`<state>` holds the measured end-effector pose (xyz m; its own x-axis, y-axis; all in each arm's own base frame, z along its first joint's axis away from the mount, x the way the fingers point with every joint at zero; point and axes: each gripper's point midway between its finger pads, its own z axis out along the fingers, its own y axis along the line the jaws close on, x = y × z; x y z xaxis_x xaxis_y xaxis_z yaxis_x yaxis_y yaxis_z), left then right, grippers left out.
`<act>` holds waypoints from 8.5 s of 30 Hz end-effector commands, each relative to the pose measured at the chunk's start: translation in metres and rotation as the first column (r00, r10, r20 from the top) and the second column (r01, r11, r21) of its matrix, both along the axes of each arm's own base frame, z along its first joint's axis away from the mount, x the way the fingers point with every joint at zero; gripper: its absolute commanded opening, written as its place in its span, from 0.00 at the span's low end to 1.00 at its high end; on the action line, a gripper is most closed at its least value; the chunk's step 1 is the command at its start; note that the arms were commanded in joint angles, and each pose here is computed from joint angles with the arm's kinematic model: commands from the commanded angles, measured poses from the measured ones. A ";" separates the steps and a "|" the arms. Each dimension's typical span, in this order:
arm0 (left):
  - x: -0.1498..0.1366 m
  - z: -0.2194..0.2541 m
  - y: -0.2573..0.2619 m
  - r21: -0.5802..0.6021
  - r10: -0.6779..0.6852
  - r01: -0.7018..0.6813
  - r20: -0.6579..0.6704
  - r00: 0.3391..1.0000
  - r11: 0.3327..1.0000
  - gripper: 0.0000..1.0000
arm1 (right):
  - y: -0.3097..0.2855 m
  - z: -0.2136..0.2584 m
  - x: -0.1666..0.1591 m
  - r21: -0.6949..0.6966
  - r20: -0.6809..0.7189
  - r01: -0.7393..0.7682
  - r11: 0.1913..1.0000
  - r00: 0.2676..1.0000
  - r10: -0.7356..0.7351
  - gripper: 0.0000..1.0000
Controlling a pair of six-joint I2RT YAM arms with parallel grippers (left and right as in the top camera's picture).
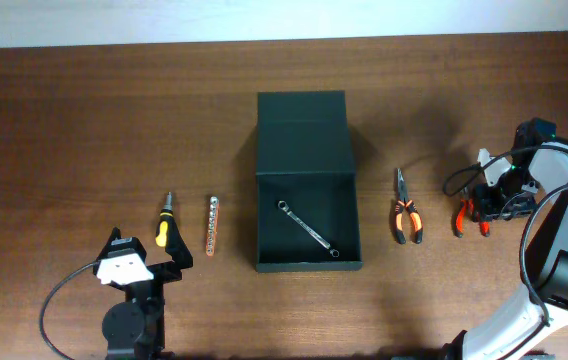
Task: Pack container
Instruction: 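Close the right gripper on the red pliers handles and lift, then carry the red pliers with the right gripper over the green box, then lower the red pliers into the box and open the right gripper, then withdraw the right gripper toward the orange needle-nose pliers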
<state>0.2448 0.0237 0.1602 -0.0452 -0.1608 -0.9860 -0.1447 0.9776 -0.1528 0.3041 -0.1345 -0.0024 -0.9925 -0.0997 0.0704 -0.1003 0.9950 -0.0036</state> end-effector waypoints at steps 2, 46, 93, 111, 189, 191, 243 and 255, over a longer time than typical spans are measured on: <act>0.000 0.000 0.001 -0.005 0.001 -0.001 0.004 1.000 1.000 0.99 | 0.002 -0.007 -0.002 0.007 -0.018 0.003 1.000 1.000 -0.003 0.44; 0.000 0.000 0.001 -0.005 0.002 -0.002 0.004 1.000 1.000 0.99 | -0.001 0.009 0.029 0.022 0.076 0.219 0.975 0.972 -0.220 0.04; 0.000 0.000 0.001 -0.005 0.001 -0.001 0.004 1.000 1.000 0.99 | 0.303 0.209 0.028 0.063 0.133 -0.610 0.790 0.790 0.599 0.04; 0.000 0.000 0.001 -0.005 0.001 -0.001 0.004 1.000 1.000 0.99 | 0.323 0.130 0.030 -0.019 0.078 -0.778 0.628 0.625 0.777 0.04; 0.000 0.000 0.001 -0.005 0.001 -0.001 0.004 1.000 1.000 0.99 | 0.290 0.248 0.082 -0.159 0.329 -0.488 0.858 0.793 0.512 0.99; 0.000 0.000 0.001 -0.005 0.001 -0.001 0.004 1.000 1.000 0.99 | 0.260 0.264 0.077 -0.184 0.318 -0.389 0.903 0.846 0.429 0.99; 0.000 0.000 0.001 -0.005 0.002 -0.002 0.004 1.000 1.000 0.99 | 0.119 0.102 0.022 0.013 0.162 -0.013 1.000 0.987 0.010 0.99; 0.000 0.000 0.001 -0.005 0.001 -0.001 0.004 1.000 1.000 0.99 | 0.121 0.047 0.018 0.037 0.013 -0.009 0.999 1.000 0.009 0.99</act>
<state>0.2448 0.0237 0.1602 -0.0452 -0.1608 -0.9860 -0.1447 0.9776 -0.1528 0.3238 -0.0142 0.0545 -0.9931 -0.1131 0.0309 -0.1128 0.9936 0.0114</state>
